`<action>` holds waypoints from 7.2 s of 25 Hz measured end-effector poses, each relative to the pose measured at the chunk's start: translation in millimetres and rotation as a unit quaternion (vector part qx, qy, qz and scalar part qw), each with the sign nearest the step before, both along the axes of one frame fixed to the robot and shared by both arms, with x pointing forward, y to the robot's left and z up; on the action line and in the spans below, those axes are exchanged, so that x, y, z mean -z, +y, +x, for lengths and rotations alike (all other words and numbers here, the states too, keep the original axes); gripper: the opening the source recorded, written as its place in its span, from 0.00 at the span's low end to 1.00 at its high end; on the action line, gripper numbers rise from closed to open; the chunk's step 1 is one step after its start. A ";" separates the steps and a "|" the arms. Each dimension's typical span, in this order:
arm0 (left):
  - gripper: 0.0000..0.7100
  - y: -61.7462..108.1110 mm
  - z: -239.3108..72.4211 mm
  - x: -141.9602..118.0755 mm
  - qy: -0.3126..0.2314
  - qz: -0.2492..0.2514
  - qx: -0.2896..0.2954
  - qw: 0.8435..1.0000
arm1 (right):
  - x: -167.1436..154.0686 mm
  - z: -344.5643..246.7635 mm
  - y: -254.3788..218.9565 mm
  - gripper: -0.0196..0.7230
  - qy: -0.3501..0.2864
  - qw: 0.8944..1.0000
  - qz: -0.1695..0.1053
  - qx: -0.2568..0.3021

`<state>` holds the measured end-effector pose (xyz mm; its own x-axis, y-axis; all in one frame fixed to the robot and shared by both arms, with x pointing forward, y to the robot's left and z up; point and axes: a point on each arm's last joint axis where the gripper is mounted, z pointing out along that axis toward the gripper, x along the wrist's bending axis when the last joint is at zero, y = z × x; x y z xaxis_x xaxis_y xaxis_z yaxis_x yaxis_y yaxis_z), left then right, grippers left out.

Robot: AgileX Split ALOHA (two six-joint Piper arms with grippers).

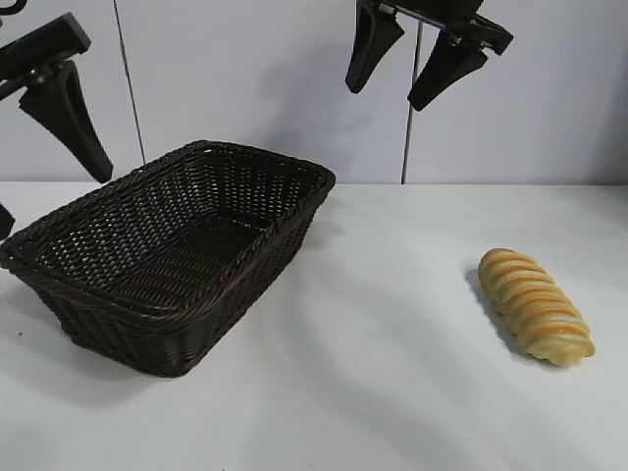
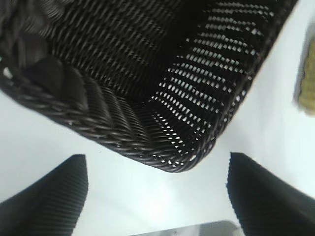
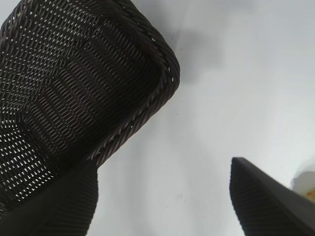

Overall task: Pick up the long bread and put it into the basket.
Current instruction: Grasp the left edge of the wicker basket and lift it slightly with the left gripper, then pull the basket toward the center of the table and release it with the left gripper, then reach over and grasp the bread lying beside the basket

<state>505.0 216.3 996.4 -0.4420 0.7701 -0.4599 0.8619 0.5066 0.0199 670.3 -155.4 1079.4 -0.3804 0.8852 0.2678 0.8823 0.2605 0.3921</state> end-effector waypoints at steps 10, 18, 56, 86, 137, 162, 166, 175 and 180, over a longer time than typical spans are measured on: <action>0.80 0.8 6.9 2.9 -0.014 -0.036 -0.109 0.993 | 0.1 0.0 -0.1 0.75 0.000 1.000 -0.001 0.000; 0.80 2.2 3.1 9.6 -0.007 -0.032 -0.113 0.993 | 0.1 0.0 -0.1 0.75 0.000 1.000 -0.001 0.000; 0.57 -3.9 19.4 85.4 0.018 -0.009 -0.164 0.986 | 0.1 0.0 -0.2 0.75 0.000 1.000 -0.001 0.000; 0.15 -16.5 41.9 52.7 0.013 -0.012 -0.079 0.997 | 0.1 0.1 -0.2 0.75 0.000 1.000 -0.001 0.002; 0.42 -32.8 156.1 70.8 0.038 0.048 0.332 0.941 | 0.1 -0.1 -0.2 0.75 0.001 1.000 0.000 0.002; 0.76 -22.0 125.9 -55.3 -0.093 0.085 0.331 0.935 | 0.1 0.0 -0.2 0.75 0.001 1.000 0.000 0.002; 0.76 -22.9 109.8 -73.7 -0.112 0.063 0.323 0.938 | 0.1 0.0 -0.2 0.75 0.001 1.000 0.000 0.002; 0.76 -29.6 96.9 -60.8 -0.133 -0.003 0.268 0.954 | 0.0 0.0 0.1 0.75 0.001 1.000 0.001 0.003; 0.76 -31.7 100.8 -44.4 -0.138 -0.017 0.237 0.962 | 0.0 0.0 0.1 0.75 0.001 1.000 0.001 0.003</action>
<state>605.8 184.6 1040.8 0.0964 0.8376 -0.5378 0.9606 0.0633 0.2707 670.2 -155.3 1079.4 -0.3750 0.8865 0.2710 0.8847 0.2549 0.3903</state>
